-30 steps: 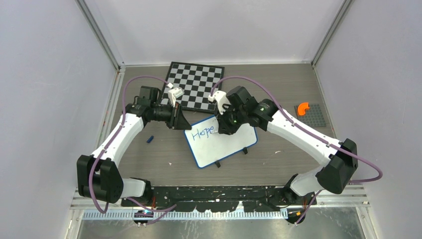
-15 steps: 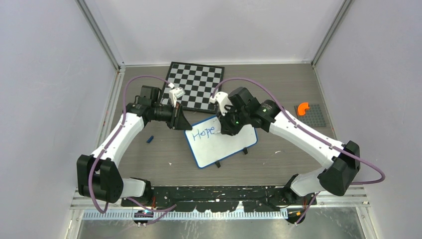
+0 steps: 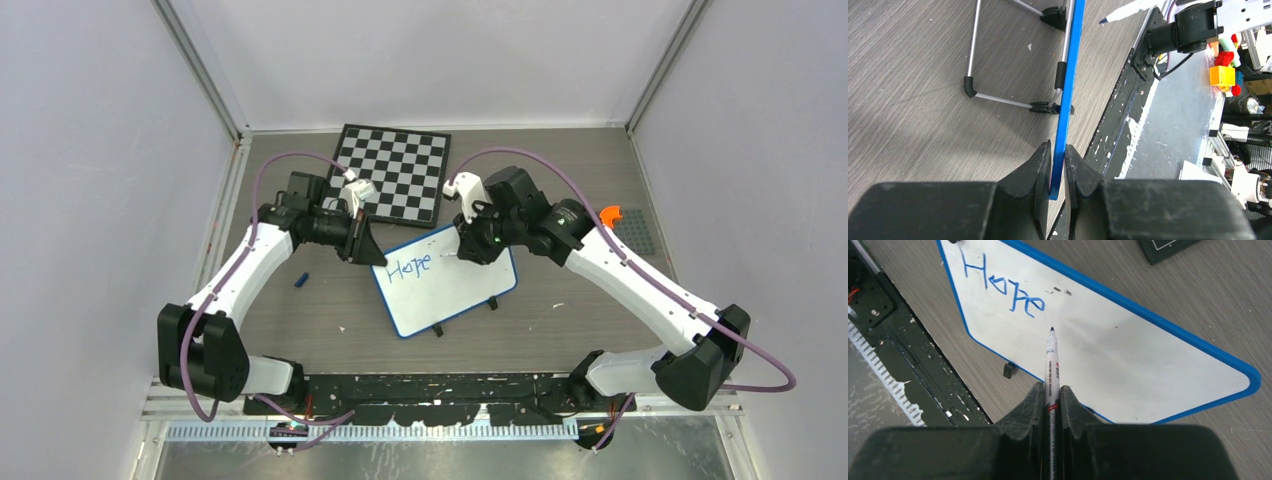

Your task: Write a sentence on the whiteboard

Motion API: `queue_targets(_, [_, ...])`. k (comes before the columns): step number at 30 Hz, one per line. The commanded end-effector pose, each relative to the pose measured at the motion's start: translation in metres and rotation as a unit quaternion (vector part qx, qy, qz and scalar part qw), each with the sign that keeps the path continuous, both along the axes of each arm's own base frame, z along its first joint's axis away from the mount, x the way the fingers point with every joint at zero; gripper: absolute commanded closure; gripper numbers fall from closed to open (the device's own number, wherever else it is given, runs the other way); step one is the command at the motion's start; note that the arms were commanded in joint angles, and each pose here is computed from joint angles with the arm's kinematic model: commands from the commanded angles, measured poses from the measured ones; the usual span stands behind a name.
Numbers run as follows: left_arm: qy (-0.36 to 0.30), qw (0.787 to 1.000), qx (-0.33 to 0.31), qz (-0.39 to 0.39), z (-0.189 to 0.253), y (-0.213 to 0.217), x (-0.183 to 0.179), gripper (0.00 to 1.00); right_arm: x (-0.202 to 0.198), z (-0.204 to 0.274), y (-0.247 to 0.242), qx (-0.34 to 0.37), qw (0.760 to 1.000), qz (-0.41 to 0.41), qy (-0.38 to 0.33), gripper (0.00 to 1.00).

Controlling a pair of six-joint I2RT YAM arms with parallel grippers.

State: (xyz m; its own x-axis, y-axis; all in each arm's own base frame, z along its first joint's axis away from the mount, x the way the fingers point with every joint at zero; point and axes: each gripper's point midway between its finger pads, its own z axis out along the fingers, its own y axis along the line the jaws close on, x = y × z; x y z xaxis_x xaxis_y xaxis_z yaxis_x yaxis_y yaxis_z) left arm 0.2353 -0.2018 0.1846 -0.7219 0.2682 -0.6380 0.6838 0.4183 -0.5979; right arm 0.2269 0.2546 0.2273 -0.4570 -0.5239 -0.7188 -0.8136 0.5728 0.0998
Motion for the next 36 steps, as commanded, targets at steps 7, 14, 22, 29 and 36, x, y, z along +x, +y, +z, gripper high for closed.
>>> queue_targets(7, [-0.004,1.000,0.006,-0.010,0.005,-0.002,-0.004,0.83,0.016,0.016,0.008,0.028,0.999,-0.015,-0.030,1.00])
queue_targets(14, [-0.005,1.000,0.006,-0.010,0.005,-0.002,-0.004,0.83,0.025,0.007,0.009,0.013,0.999,-0.021,-0.032,1.00])
queue_targets(22, [-0.005,1.000,0.008,-0.010,0.004,-0.002,-0.005,0.83,0.029,-0.001,0.005,-0.003,0.999,-0.033,-0.033,1.00])
queue_targets(29, [-0.005,1.000,0.008,-0.010,0.004,-0.001,-0.005,0.84,0.019,-0.013,0.001,-0.005,0.999,-0.028,-0.014,1.00])
queue_targets(36, [-0.006,1.000,0.008,-0.009,0.004,-0.001,-0.005,0.84,0.023,-0.003,0.003,0.001,0.999,-0.029,-0.024,1.00])
